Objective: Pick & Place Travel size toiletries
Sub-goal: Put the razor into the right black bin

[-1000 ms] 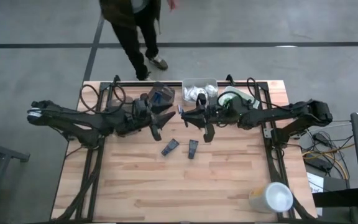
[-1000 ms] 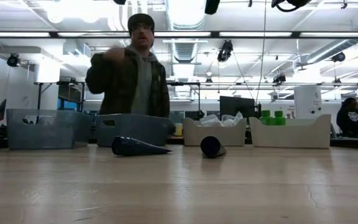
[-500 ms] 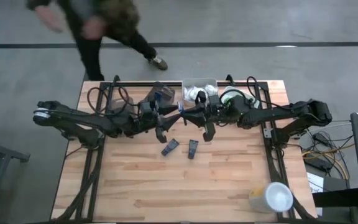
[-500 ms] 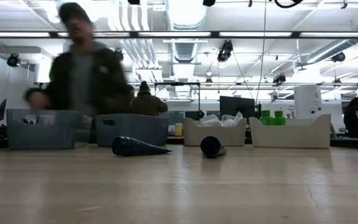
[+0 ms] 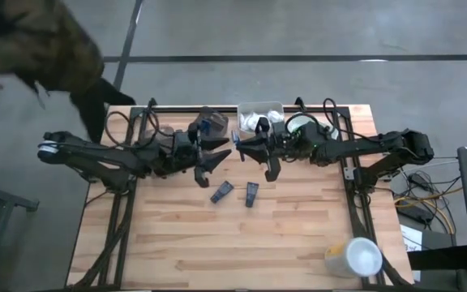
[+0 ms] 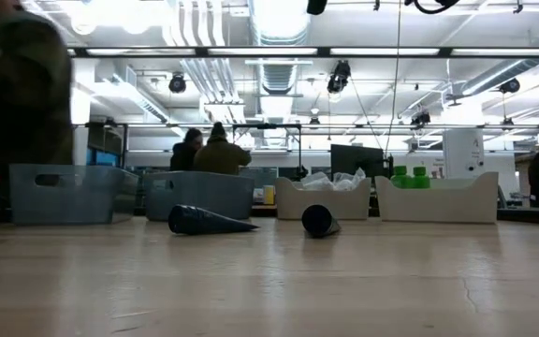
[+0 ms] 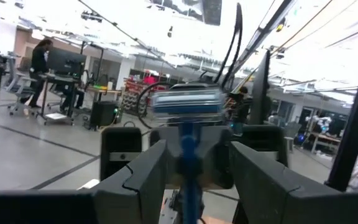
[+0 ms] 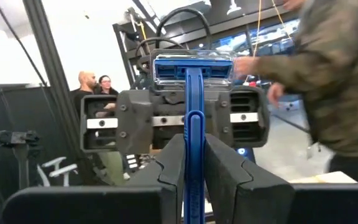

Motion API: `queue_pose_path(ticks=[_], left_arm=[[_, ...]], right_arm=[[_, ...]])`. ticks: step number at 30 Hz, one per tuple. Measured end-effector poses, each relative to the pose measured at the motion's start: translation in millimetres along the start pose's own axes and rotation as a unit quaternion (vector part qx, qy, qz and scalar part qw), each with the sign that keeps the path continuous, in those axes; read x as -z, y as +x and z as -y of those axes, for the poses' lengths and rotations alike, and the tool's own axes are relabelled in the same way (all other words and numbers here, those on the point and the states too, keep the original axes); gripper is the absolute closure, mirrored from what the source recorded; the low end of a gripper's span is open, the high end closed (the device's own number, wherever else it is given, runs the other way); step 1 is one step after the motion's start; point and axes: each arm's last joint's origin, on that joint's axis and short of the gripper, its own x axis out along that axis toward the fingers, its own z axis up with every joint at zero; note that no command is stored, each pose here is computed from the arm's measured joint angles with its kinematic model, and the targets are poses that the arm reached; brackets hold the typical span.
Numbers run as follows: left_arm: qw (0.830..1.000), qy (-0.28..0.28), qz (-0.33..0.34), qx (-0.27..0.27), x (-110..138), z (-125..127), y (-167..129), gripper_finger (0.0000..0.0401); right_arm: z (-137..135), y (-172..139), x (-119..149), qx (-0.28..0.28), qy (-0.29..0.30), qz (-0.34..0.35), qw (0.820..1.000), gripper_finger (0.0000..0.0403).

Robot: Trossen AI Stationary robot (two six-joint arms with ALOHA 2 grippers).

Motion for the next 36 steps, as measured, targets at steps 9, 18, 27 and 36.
queue_pose_path(ticks=[9, 18, 27, 36], left_arm=[[1.0, -0.014, -0.006, 0.005, 1.5, -2.3, 1.5, 0.0222], [1.0, -0.02, 0.011, 0.002, 13.3, -8.2, 14.7, 0.0222], [0.999, -0.029, 0.023, 0.015, 10.4, -14.6, 17.6, 0.0222], [0.999, -0.037, 0.016, 0.011, 15.8, -17.1, 20.9, 0.0224]], right_arm=[[2.5, -0.6, -2.1, 0.002, -0.006, 0.004, 1.0, 0.037], [2.9, 0.1, -0.4, 0.002, -0.006, 0.001, 1.0, 0.0365], [5.5, 3.3, 6.6, 0.004, 0.0, -0.009, 1.0, 0.0365], [7.1, 5.3, 10.9, 0.005, -0.002, -0.014, 1.0, 0.0365]])
